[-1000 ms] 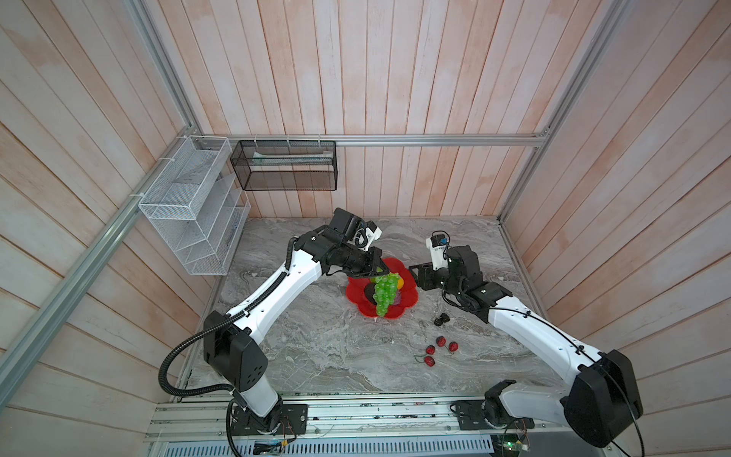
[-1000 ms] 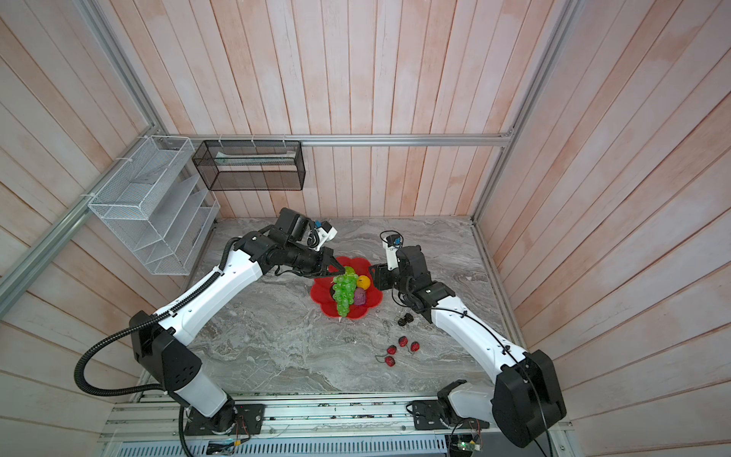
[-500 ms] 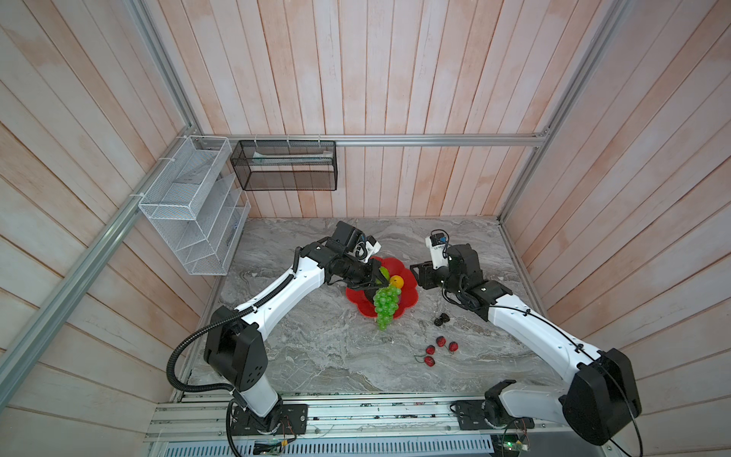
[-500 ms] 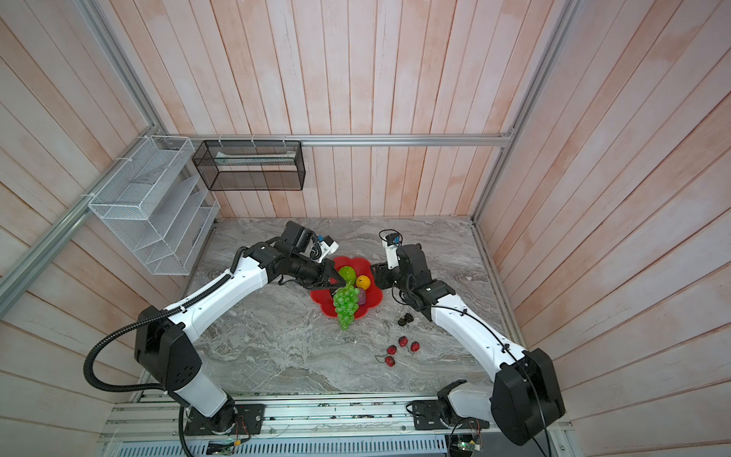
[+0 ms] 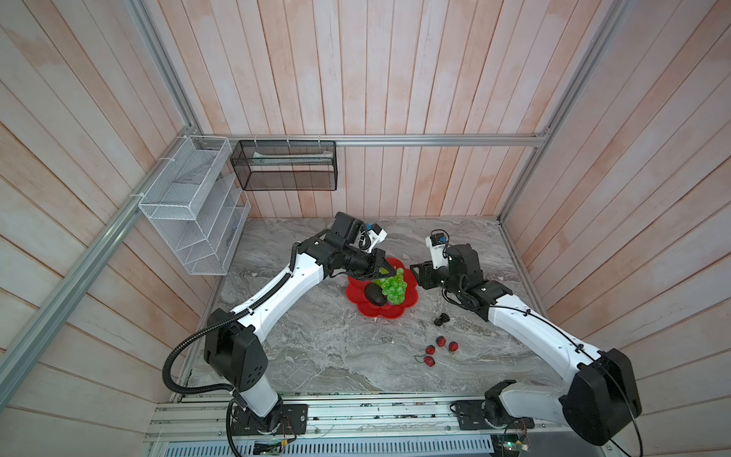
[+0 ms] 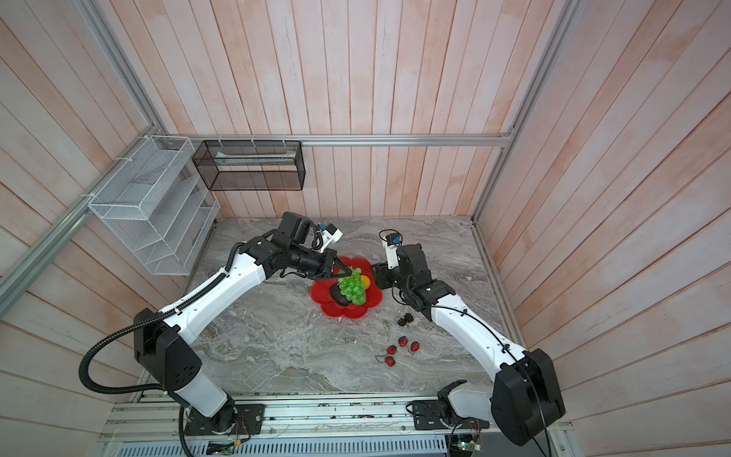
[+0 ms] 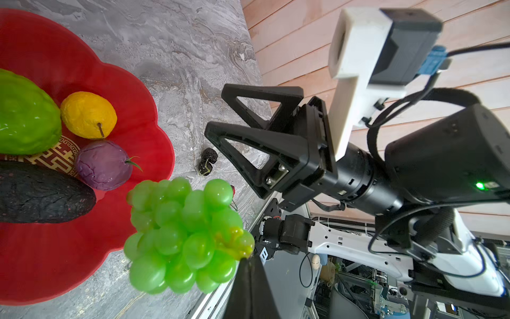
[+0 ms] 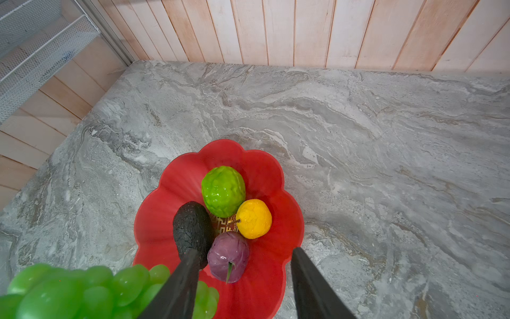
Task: Place and organize the fake fruits in the fruit bowl
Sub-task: 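Lower the grapes into the bowl and open the left gripper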
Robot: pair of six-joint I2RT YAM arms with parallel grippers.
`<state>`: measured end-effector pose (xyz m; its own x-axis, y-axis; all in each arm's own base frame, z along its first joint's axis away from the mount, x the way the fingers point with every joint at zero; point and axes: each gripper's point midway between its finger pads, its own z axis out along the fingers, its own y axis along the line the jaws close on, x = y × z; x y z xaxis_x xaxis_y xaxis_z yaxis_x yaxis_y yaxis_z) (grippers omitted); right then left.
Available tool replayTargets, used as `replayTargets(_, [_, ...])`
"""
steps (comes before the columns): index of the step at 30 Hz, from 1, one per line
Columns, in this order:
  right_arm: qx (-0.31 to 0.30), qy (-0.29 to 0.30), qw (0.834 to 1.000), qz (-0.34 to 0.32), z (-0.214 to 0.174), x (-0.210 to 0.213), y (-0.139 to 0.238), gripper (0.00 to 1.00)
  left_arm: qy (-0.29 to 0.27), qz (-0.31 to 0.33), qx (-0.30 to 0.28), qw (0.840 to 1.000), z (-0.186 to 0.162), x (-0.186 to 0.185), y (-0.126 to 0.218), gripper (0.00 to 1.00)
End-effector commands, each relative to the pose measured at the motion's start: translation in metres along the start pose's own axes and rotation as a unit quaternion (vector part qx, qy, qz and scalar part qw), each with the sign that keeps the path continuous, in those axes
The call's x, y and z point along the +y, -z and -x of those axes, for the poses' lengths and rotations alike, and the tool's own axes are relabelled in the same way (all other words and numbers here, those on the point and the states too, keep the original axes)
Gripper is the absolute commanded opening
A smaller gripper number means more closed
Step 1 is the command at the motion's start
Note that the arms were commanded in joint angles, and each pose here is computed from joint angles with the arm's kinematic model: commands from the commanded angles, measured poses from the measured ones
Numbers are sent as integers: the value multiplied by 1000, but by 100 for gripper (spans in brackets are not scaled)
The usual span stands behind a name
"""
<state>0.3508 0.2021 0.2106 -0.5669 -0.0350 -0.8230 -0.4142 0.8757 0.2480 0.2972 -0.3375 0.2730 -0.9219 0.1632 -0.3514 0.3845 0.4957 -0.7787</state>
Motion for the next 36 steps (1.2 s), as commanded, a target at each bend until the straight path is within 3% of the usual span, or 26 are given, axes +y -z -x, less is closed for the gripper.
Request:
replayTargets(1, [-15,3,1000,-6,10,-1,5,55,-7,-4,-4,1000,2,-5,1,0])
replayTargets(23, [1,-12,1000,23,3,7,-7,56,23,61,-8,998,-23,51,9,0])
replayTargets(36, [52,-3,995,89,-26,36,-29,56,53,85,-15,995,-27,97,17,0])
